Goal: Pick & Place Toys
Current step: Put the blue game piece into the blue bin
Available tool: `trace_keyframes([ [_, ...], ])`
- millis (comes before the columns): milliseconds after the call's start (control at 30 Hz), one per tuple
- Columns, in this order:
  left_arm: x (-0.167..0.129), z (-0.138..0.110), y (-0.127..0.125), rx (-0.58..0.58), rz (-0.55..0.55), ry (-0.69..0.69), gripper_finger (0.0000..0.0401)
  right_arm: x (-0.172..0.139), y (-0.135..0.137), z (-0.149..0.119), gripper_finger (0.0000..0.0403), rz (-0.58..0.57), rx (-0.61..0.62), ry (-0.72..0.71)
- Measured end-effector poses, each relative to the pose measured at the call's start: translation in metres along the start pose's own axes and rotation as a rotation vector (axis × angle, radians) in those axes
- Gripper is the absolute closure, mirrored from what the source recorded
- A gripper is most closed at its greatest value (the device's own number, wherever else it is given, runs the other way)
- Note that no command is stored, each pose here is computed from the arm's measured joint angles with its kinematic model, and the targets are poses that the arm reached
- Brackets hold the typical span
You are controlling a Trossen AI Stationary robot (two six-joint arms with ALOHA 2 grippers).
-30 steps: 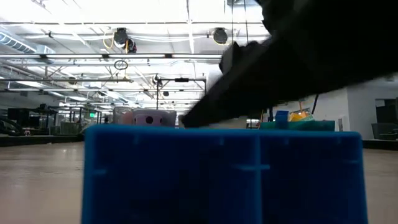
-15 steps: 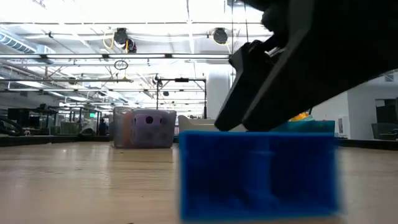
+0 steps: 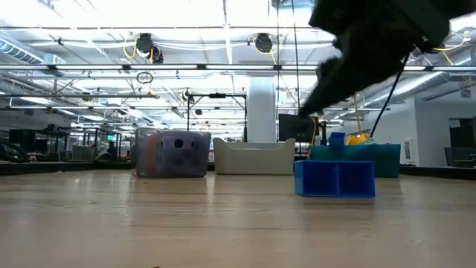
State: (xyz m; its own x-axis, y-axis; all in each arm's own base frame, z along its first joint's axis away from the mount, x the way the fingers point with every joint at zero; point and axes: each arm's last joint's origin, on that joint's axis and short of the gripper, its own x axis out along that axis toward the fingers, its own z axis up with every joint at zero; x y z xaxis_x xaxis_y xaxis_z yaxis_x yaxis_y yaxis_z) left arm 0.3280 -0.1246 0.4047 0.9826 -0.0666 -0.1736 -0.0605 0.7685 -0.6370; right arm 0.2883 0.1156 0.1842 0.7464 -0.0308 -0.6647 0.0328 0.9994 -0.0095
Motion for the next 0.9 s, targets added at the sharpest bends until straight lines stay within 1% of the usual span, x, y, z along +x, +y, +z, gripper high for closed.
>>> trace_keyframes([
  [100,0.0,0.0,0.0,0.007,0.0,0.001,0.0114,0.0,-0.002,-0.012,0.0149,0.083,0.011,-0.01],
  [167,0.0,0.0,0.0,0.008,0.003,0.004,0.0114,0.001,-0.001,-0.014,0.0144,0.144,0.01,-0.026],
  [267,0.0,0.0,0.0,0.016,0.004,0.004,0.0114,0.002,0.001,-0.017,0.0132,0.189,0.03,-0.01],
  [333,0.0,0.0,0.0,0.026,0.004,0.005,0.0114,0.006,0.0,-0.019,0.012,0.182,0.042,0.007],
  [500,0.0,0.0,0.001,0.032,0.006,0.003,0.0114,0.01,-0.006,-0.016,0.0088,0.167,0.063,-0.008],
  [633,0.0,0.0,0.001,0.035,0.005,0.003,0.0114,0.02,-0.014,-0.02,0.0068,0.142,0.092,0.024],
  [733,0.0,0.0,0.001,0.034,0.005,0.003,0.0114,0.03,-0.014,-0.024,0.0057,0.177,0.12,0.041],
  [900,0.0,0.0,0.001,0.027,0.006,0.003,0.0114,0.044,-0.012,-0.033,0.0051,0.168,0.123,0.076],
])
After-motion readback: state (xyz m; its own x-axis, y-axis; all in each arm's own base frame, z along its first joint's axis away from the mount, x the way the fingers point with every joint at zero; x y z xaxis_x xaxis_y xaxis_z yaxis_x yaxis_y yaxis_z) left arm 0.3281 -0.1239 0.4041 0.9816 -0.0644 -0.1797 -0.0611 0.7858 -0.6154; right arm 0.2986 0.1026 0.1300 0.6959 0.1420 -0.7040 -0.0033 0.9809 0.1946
